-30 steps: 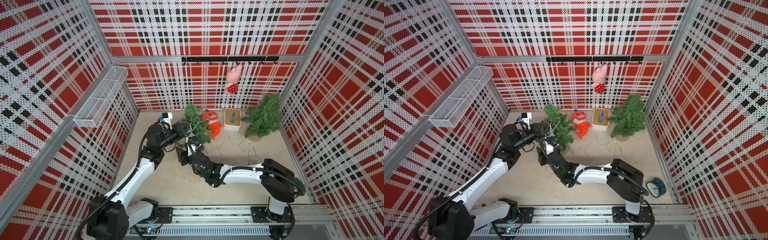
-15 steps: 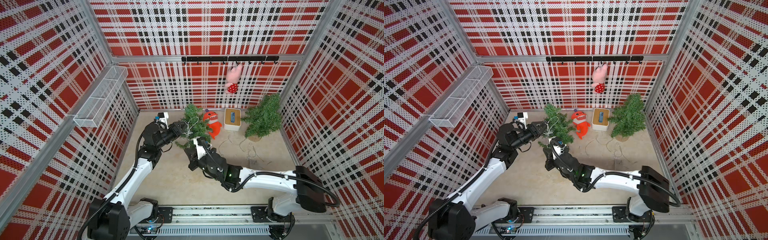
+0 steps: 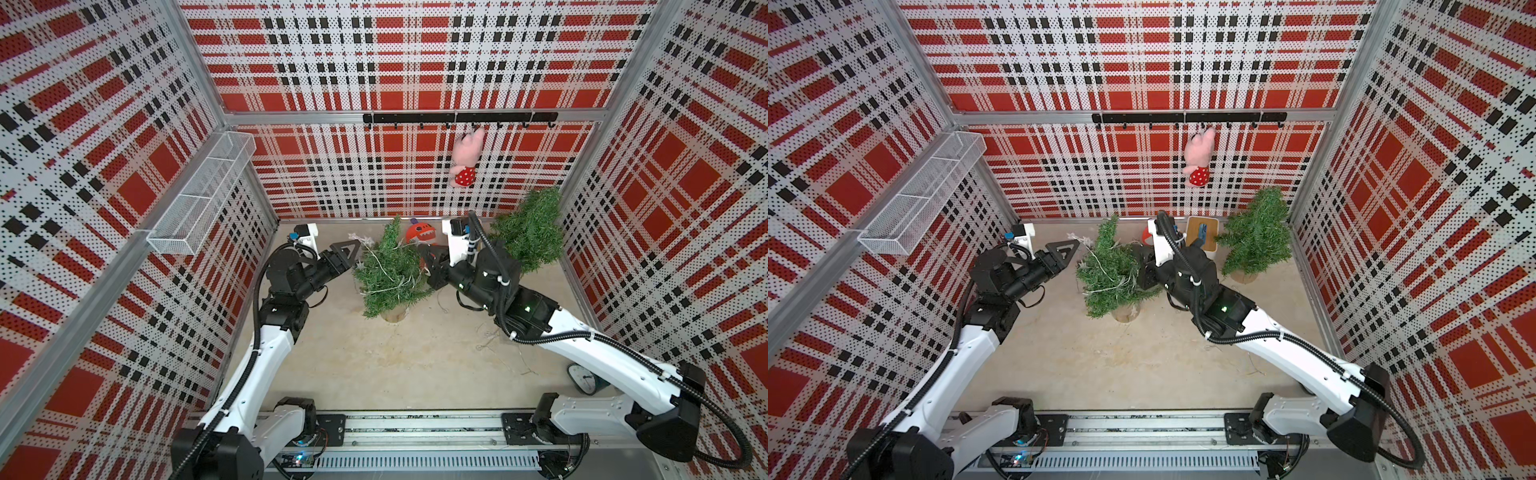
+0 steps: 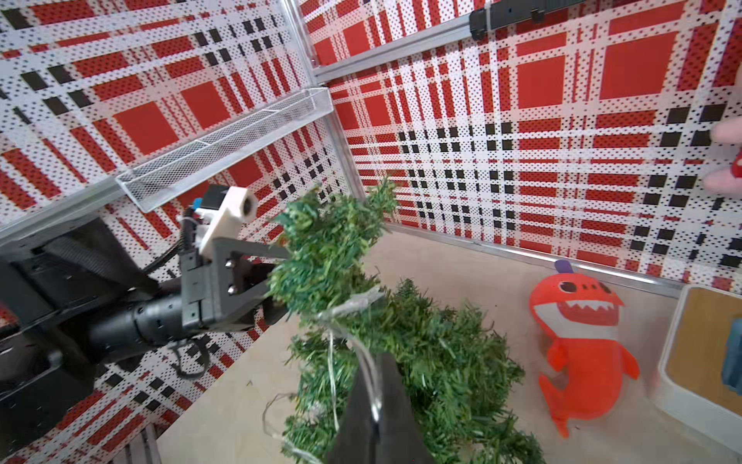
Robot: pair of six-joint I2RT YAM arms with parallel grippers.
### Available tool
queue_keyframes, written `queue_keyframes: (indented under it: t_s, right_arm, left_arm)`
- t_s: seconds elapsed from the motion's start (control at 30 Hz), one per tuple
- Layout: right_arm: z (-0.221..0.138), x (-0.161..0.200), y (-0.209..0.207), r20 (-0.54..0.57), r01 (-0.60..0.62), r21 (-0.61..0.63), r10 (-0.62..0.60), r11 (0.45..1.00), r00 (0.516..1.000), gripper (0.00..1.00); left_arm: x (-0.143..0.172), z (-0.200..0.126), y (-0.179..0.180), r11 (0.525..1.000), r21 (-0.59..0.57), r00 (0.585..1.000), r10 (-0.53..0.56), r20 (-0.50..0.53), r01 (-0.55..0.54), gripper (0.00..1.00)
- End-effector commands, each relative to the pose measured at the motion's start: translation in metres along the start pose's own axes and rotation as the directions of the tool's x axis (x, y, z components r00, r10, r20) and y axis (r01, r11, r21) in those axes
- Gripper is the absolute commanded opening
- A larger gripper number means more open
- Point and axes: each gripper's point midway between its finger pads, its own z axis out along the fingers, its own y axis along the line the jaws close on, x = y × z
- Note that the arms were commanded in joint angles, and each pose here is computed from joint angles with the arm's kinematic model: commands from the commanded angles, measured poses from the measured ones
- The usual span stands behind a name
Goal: Wrap string light around the christmas tree
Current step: Wrap the light string around the Christmas tree.
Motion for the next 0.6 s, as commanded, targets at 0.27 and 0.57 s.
queue_keyframes:
  t_s: [0.27,0.57]
  right_arm:
    - [0.009,0.014,-0.008,-0.045,-0.043,-0.065,0.040,0.997,0.998,0.00]
    - [0.027,0.006,-0.036,-0.040,-0.022,-0.051,0.020,0.998,0.999,0.00]
  left_arm:
    - [-0.013,-0.016,-0.019,0.912,-0.219,0.930,0.365,0.049,-0.347,0.93]
    - [-0.013,-0.023,-0.088,0.900,0.031,0.895,0.429,0.122,-0.435,0.93]
